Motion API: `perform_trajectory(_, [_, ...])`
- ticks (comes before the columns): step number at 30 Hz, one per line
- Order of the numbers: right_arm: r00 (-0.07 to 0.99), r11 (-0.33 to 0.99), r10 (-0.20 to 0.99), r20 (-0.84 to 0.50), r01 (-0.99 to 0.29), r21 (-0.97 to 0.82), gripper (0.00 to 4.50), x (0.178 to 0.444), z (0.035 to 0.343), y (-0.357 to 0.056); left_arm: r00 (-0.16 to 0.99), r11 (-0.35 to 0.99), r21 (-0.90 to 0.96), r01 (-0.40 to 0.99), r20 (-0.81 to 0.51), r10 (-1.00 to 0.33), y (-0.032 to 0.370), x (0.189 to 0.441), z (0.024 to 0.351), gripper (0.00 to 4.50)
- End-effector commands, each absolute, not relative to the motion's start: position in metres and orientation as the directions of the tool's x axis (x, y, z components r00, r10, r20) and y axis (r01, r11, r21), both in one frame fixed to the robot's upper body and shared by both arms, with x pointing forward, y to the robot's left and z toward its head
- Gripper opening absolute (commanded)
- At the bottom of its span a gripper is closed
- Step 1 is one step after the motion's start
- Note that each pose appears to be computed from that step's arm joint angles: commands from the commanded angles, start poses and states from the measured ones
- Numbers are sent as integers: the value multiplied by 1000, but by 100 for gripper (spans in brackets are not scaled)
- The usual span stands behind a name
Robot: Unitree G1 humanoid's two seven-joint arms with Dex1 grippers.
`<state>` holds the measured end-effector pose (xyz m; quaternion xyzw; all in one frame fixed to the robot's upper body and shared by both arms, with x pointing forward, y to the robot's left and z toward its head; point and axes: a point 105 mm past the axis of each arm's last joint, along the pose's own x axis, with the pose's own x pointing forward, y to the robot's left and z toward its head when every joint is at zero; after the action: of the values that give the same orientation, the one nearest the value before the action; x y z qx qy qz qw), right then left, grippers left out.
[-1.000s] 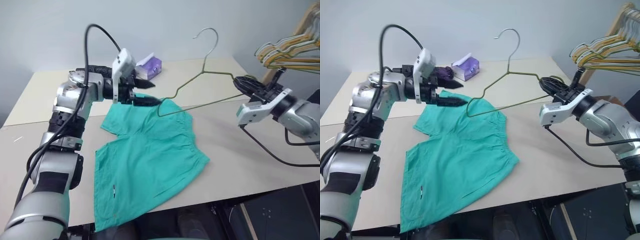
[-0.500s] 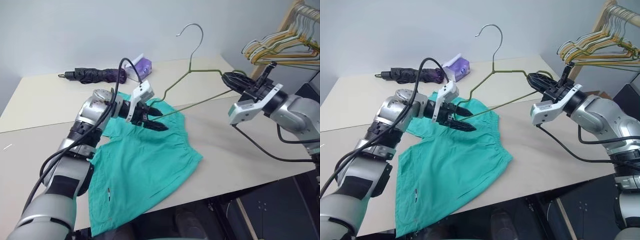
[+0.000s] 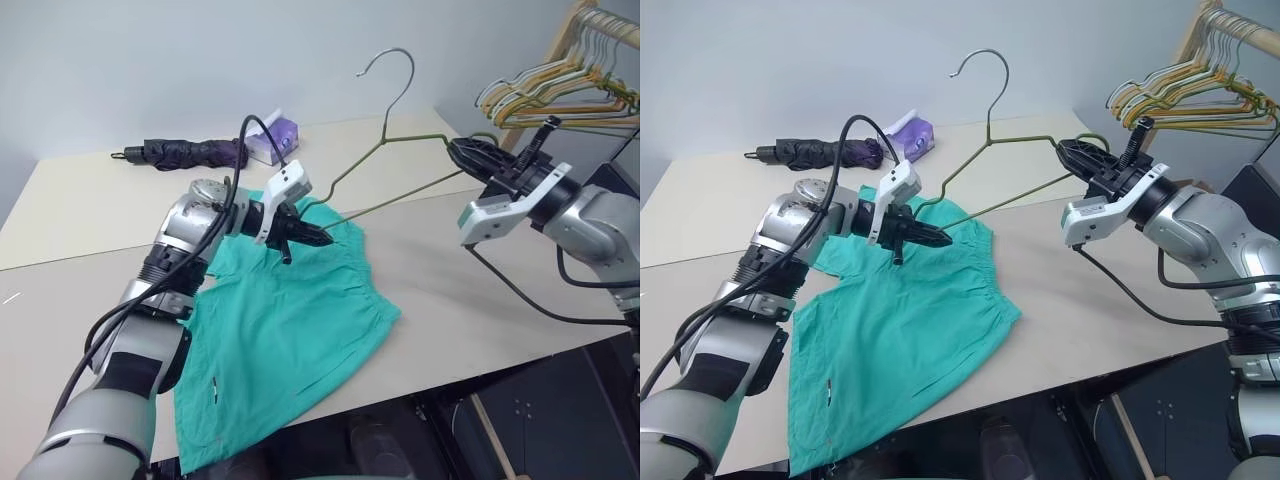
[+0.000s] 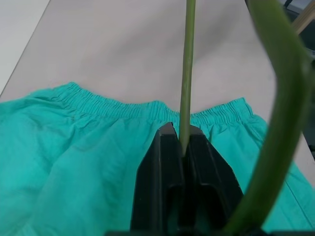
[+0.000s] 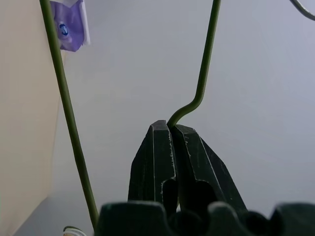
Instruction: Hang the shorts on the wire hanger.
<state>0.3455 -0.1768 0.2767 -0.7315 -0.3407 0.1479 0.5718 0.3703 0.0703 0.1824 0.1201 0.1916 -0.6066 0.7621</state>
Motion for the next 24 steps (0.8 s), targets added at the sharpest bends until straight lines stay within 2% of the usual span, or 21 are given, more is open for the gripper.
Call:
perform_trajectory(1, [678,-80,698,230,393,-916,0,334,295,-170,219,242,-9,970,-399,-890,75,371,199,1])
perform_trajectory(3, [672,-79,709,214,377,-923,0,332,293,-170,229,247,8,969,-410,-883,80,371,199,1])
perform_trajectory(7, [636,-59,760,133,271,-961,118,320,282,-168,261,265,58,962,-464,-847,96,373,196,0])
perform_trajectory(10, [617,-100,786,25,167,-981,207,310,269,-171,318,301,125,946,-552,-771,115,380,186,0])
perform_trajectory(11, [616,-113,788,-6,135,-984,249,308,266,-173,332,309,141,941,-572,-750,120,382,184,0])
perform_trajectory(14, [614,-78,784,-97,-57,-995,346,302,259,-177,355,274,229,934,-668,-654,143,383,174,0])
perform_trajectory(17, [603,23,778,-176,-308,-951,436,298,259,-176,343,163,308,937,-733,-588,160,377,167,0])
perform_trajectory(18, [594,63,777,-210,-405,-912,448,297,258,-176,332,112,329,938,-752,-570,164,374,166,0])
perform_trajectory(21, [517,64,766,-381,-652,-755,448,290,245,-170,295,38,337,941,-759,-580,164,367,167,0])
perform_trajectory(24, [469,82,749,-469,-767,-636,448,294,235,-160,253,-3,329,944,-733,-632,153,362,172,0])
